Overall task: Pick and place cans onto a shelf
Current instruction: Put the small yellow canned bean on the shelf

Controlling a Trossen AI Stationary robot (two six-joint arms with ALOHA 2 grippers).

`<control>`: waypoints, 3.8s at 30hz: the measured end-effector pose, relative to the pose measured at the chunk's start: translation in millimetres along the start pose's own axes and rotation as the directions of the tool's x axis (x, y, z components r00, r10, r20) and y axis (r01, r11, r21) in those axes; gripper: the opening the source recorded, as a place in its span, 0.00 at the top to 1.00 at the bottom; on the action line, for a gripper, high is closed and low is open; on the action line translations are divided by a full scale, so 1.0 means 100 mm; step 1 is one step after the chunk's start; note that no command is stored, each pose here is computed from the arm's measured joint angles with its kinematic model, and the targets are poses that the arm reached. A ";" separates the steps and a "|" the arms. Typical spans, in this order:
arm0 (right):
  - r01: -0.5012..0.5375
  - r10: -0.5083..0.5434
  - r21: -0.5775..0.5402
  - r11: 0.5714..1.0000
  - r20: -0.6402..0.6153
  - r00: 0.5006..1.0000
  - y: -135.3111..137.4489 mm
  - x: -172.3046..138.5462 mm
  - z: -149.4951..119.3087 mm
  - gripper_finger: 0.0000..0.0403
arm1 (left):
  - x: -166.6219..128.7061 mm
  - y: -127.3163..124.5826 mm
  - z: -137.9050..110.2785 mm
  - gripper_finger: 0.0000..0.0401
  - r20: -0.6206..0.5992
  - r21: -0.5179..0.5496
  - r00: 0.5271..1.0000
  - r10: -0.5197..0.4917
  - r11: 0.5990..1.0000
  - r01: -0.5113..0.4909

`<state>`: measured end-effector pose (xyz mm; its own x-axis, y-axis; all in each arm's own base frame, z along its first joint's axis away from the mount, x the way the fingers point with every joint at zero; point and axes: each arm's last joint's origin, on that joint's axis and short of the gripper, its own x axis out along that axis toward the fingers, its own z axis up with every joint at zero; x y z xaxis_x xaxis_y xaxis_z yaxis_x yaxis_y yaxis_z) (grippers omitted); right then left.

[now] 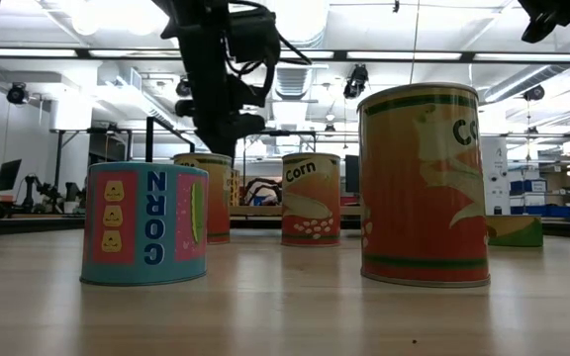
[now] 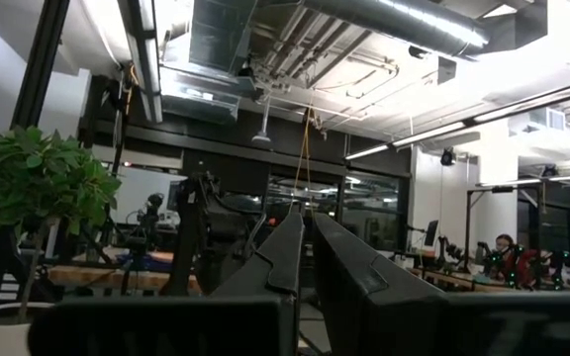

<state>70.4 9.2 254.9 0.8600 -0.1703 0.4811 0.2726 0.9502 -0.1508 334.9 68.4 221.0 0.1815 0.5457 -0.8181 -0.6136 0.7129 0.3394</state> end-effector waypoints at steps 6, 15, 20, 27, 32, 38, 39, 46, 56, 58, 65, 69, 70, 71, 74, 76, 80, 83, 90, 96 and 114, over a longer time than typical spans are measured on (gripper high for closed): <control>0.000 0.000 0.000 1.000 0.000 1.000 0.00 0.00 0.00 0.96 | -0.02 -0.03 0.02 1.00 -0.009 0.122 0.996 -0.094 0.988 0.095; 0.000 0.000 -0.002 1.000 0.000 1.000 0.00 0.00 0.00 0.96 | -0.27 0.03 0.18 1.00 -0.006 0.290 0.992 -0.123 0.950 0.120; -0.001 0.001 -0.003 1.000 -0.002 1.000 0.00 0.00 0.00 0.96 | -0.41 0.02 0.17 1.00 -0.116 0.400 0.958 -0.262 0.871 0.286; -0.002 0.002 -0.004 1.000 -0.004 1.000 0.00 0.00 0.00 0.96 | -0.27 -0.03 0.07 1.00 -0.172 0.414 0.948 -0.266 0.854 0.315; -0.003 0.003 -0.006 1.000 -0.007 1.000 0.00 0.00 -0.01 0.96 | -0.18 -0.08 0.04 1.00 -0.198 0.411 0.947 -0.254 0.855 0.316; -0.003 0.003 -0.005 1.000 -0.007 1.000 0.00 0.00 -0.01 0.96 | -0.09 -0.08 -0.01 1.00 -0.215 0.411 0.958 -0.190 0.872 0.265; -0.003 0.003 -0.006 1.000 -0.007 1.000 0.00 0.00 -0.01 0.96 | -0.08 -0.07 0.00 1.00 -0.201 0.413 0.968 -0.152 0.883 0.225; -0.003 0.003 -0.006 1.000 -0.007 1.000 0.00 0.00 -0.01 0.96 | -0.23 0.07 0.06 1.00 -0.164 0.386 0.984 0.075 0.923 -0.006; -0.005 0.005 -0.016 1.000 -0.011 1.000 0.01 0.00 -0.01 0.96 | -0.21 0.10 0.35 1.00 -0.017 0.188 0.999 -0.050 0.981 0.052; -0.007 0.006 -0.017 1.000 -0.014 1.000 0.01 0.00 -0.02 0.96 | -0.13 0.13 0.36 1.00 -0.037 0.145 0.998 -0.045 0.988 0.050; -0.007 0.007 -0.018 1.000 -0.015 1.000 0.01 0.00 -0.02 0.96 | 0.12 0.10 0.34 1.00 -0.108 0.100 0.994 -0.019 0.994 0.030; -0.007 0.007 -0.023 1.000 -0.015 1.000 0.01 0.00 -0.02 0.96 | 0.16 0.04 0.33 1.00 -0.135 0.126 0.989 -0.052 0.990 0.069; -0.007 0.007 -0.023 1.000 -0.015 1.000 0.01 0.00 -0.02 0.96 | 0.17 0.03 0.32 1.00 -0.141 0.132 0.988 -0.061 0.988 0.080; -0.007 0.007 -0.023 1.000 -0.015 1.000 0.01 0.00 -0.02 0.96 | 0.17 0.03 0.32 1.00 -0.144 0.137 0.987 -0.071 0.986 0.091; -0.007 0.007 -0.023 1.000 -0.015 1.000 0.01 0.00 -0.02 0.96 | 0.16 0.01 0.32 1.00 -0.144 0.171 0.987 -0.079 0.980 0.103; -0.007 0.007 -0.023 1.000 -0.014 1.000 0.01 0.00 -0.02 0.96 | 0.12 0.00 0.31 1.00 -0.145 0.226 0.985 -0.094 0.966 0.126; -0.007 0.006 -0.025 1.000 -0.014 1.000 0.01 0.00 -0.02 0.96 | -0.02 -0.01 0.27 1.00 -0.146 0.372 0.983 -0.110 0.915 0.157; -0.007 0.006 -0.025 1.000 -0.014 1.000 0.01 0.00 -0.02 0.96 | -0.14 0.04 0.30 1.00 -0.137 0.395 0.984 -0.113 0.905 0.159; -0.007 0.006 -0.026 1.000 -0.015 1.000 0.01 0.00 -0.02 0.96 | -0.34 0.09 0.29 1.00 -0.193 0.457 0.953 -0.234 0.838 0.298; -0.007 0.007 -0.026 1.000 -0.015 1.000 0.01 0.00 -0.02 0.96 | -0.16 0.01 0.18 1.00 -0.256 0.442 0.940 -0.226 0.837 0.322; -0.007 0.007 -0.029 1.000 -0.016 1.000 0.01 0.00 -0.02 0.96 | -0.14 0.07 0.23 1.00 -0.197 0.455 0.980 0.040 0.889 0.055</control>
<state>71.3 9.5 253.4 0.8684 -0.1678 0.4665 0.2788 0.9434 -0.1795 345.8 76.1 246.2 0.0014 0.4762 -0.8793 -0.1855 0.8642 0.4677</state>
